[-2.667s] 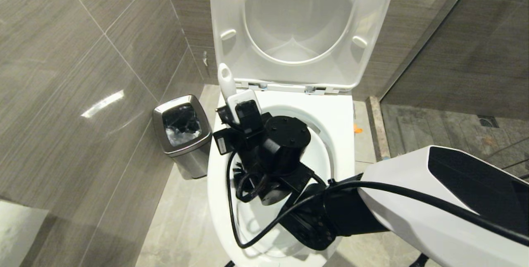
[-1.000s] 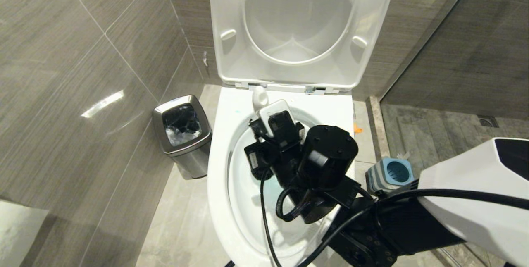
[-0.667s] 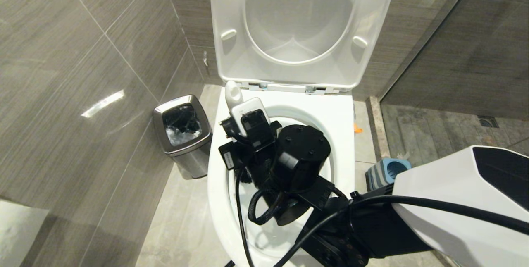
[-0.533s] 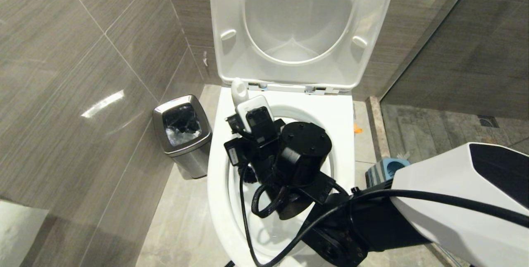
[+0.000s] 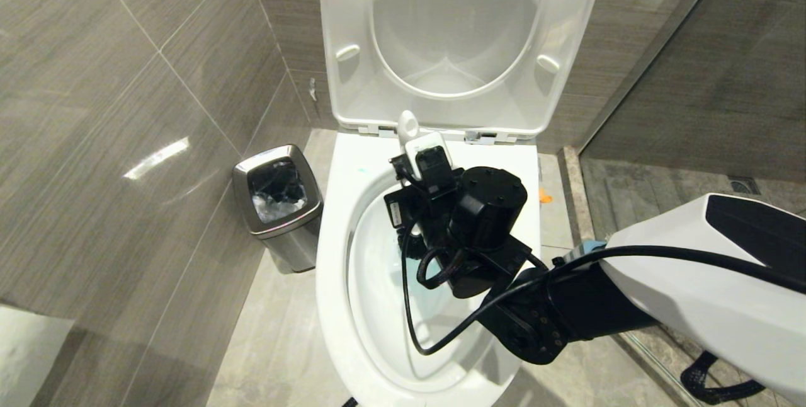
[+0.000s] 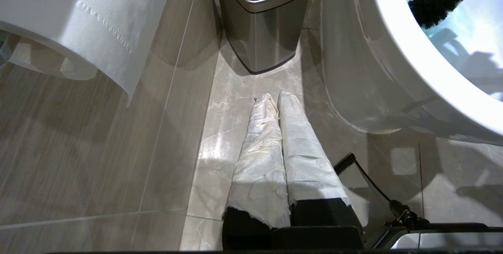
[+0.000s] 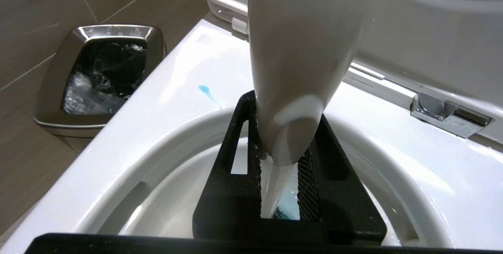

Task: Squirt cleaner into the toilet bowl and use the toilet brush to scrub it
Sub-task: Scrub the toilet bowl

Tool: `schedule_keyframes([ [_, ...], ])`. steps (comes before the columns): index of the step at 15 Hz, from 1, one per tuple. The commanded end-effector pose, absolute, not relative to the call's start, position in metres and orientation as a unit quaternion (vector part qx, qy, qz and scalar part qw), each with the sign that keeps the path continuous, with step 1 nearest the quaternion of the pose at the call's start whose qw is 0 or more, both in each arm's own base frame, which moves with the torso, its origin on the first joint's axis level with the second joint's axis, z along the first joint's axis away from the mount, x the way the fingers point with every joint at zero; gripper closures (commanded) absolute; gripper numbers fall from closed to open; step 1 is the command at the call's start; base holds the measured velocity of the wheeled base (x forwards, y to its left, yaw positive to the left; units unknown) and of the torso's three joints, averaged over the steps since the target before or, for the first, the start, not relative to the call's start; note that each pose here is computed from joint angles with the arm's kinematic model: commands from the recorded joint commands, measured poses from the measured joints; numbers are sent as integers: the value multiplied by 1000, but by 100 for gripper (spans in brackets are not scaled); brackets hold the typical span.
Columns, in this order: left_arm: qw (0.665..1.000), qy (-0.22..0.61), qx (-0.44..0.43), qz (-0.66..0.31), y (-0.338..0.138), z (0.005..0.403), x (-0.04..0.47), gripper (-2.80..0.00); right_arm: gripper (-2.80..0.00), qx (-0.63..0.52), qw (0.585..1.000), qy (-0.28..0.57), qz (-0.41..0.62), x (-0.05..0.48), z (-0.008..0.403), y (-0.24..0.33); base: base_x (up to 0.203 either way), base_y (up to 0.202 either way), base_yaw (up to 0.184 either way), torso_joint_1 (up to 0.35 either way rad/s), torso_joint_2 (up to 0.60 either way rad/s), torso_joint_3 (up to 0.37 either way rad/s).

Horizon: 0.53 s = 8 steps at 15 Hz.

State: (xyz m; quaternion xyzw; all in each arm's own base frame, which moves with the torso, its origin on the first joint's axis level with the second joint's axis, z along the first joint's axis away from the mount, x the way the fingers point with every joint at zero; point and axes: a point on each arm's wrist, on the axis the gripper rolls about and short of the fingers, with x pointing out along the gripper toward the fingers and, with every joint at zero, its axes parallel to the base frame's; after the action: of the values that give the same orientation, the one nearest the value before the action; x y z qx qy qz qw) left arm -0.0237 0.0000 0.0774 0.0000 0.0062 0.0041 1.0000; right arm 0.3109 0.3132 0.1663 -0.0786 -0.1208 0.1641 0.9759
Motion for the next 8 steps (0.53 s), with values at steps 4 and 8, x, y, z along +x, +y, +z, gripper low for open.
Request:
schedule_keyframes([
  [4, 1000, 6, 0, 5, 0, 77, -24, 0, 0, -101, 980, -87, 147, 339, 111, 312, 0, 0, 0, 0, 0, 0],
  [8, 1000, 6, 0, 5, 0, 77, -24, 0, 0, -101, 982, -88, 132, 351, 104, 305, 0, 0, 0, 0, 0, 0],
])
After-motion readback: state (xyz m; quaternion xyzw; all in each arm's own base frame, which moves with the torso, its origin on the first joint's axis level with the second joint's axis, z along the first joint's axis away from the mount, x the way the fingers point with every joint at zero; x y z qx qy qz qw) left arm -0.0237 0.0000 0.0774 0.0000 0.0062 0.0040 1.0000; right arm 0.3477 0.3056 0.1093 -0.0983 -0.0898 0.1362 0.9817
